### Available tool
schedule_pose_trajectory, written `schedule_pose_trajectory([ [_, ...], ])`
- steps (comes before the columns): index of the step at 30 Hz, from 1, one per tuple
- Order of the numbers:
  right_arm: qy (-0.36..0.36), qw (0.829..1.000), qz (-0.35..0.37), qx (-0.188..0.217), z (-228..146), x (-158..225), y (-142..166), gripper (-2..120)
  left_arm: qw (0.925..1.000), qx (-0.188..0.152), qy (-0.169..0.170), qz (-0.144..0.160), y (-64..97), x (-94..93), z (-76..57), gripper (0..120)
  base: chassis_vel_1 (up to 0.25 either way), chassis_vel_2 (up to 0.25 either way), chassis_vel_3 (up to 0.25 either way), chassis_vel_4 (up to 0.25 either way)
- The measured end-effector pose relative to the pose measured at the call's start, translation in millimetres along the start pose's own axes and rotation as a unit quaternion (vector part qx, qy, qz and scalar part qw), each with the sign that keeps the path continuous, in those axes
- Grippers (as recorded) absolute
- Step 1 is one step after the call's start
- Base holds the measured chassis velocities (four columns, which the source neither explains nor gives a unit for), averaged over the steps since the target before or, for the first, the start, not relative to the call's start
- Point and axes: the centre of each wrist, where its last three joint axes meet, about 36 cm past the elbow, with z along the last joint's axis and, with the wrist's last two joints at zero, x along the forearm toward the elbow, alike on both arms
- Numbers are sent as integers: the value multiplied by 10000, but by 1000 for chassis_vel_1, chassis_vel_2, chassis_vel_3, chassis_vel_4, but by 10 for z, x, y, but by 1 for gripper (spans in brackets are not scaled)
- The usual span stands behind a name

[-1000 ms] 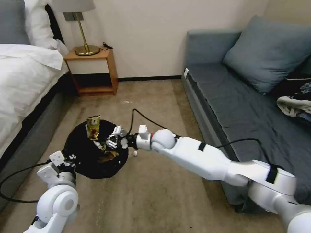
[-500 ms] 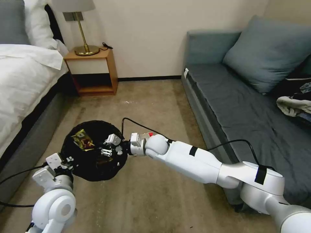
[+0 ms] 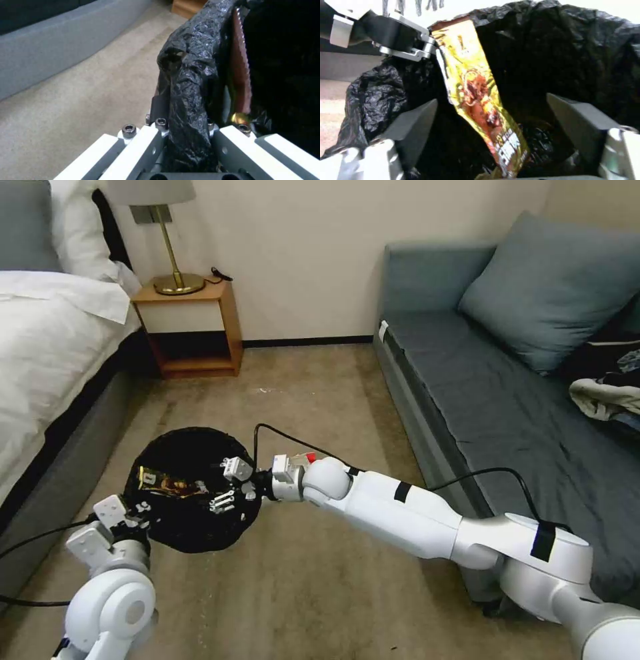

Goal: Pick up the trash bin, then pick up the garbage on the floor and place it into the trash bin.

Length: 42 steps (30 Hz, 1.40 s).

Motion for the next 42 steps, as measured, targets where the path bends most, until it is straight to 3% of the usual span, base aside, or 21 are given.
schedule_pose_trajectory([
  [5,-177,9998,95,-35,-26,82,-15,99,10000,-5,-8,0,1,-17,-8,3,0,0,0,0],
  [11,-862,9926,857,-55,-125,323,-54,100,10000,-20,-15,-71,55,-21,-24,3,0,0,0,0],
  [14,-1372,9678,2100,-192,-206,441,142,100,9999,-16,-37,-106,84,-1,-36,3,0,0,0,0],
  [15,-1372,9678,2100,-192,-206,441,142,100,9999,-16,-37,-106,84,-1,-36,3,0,0,0,0],
  [18,-1707,9180,3571,-257,-244,553,432,100,9999,-3,-59,-124,109,44,-56,3,0,0,0,0],
  [19,-1707,9180,3571,-257,-244,553,432,100,9999,-3,-59,-124,109,44,-56,3,0,0,0,0],
  [21,-1767,8849,4310,-73,-246,641,601,100,9999,-15,-66,-132,136,86,-66,3,0,0,0,0],
  [23,-1655,8673,4694,91,-200,752,759,100,9999,-20,-77,-140,157,106,-71,3,0,0,0,0],
  [28,-1383,8532,5028,113,-46,898,1011,100,9999,22,-100,-138,163,153,-84,3,0,0,0,0],
  [31,-1126,8407,5295,-132,81,1081,1357,100,9999,60,-62,-149,167,228,-55,3,0,0,0,0],
  [42,-888,7988,5949,-160,129,1515,1772,100,9998,40,-117,-178,142,340,-14,3,0,0,0,0],
])
